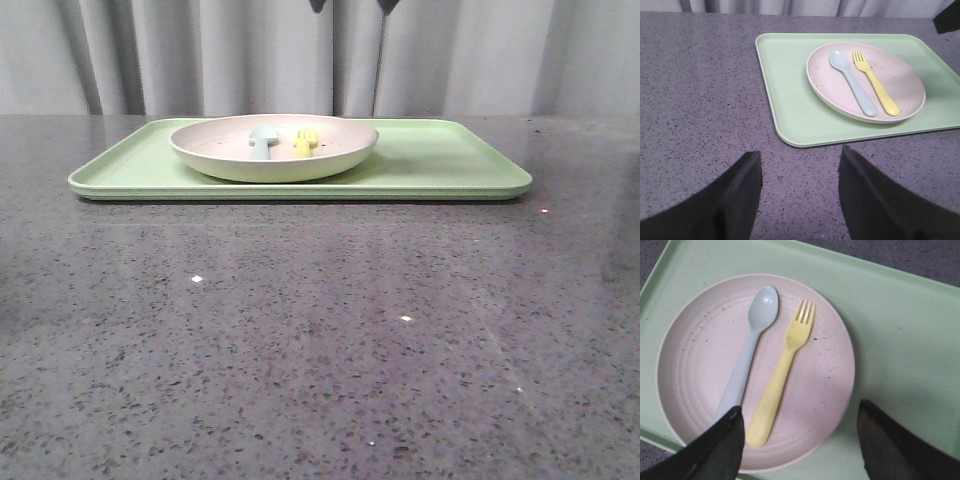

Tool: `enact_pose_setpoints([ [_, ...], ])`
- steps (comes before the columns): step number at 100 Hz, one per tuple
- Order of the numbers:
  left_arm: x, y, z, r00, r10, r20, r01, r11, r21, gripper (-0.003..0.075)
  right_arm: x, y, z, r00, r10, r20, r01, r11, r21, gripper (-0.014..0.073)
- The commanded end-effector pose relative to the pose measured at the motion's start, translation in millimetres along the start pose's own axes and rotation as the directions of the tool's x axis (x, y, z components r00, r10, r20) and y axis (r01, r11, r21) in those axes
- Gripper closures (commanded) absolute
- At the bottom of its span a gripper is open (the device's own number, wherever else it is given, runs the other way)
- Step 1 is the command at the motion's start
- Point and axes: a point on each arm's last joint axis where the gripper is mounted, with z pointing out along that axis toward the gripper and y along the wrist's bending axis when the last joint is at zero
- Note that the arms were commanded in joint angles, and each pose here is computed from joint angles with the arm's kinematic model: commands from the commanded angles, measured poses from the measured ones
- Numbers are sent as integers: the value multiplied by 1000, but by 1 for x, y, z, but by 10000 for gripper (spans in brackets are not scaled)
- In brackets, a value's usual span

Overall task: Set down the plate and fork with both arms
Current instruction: 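Lower the right gripper onto the yellow fork and grasp it, then lift the yellow fork out of the plate with the right gripper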

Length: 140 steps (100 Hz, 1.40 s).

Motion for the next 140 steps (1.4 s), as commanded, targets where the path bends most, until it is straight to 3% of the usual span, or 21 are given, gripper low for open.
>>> enact_pose_setpoints([
  [1,-12,-2,-5,996,-1,84,1,1000,6,366,-15,4,-19,996,22,84,-19,999,-37,106],
  [53,-12,-2,-5,996,-1,84,1,1000,6,366,-2,8,61,993,84,-80,-88,995,-51,106],
  [106,-12,-2,-4,997,-3,80,2,1000,7,366,3,10,84,989,95,-110,-103,993,-62,118],
  [117,-12,-3,-4,997,-6,80,6,1000,9,366,3,10,84,989,97,-110,-104,992,-65,226],
  [132,-12,-3,-4,997,-6,80,6,1000,9,366,3,10,84,989,97,-107,-105,992,-66,485],
  [140,-12,-3,-4,997,-6,80,6,1000,9,366,3,10,84,990,97,-105,-105,992,-66,580],
])
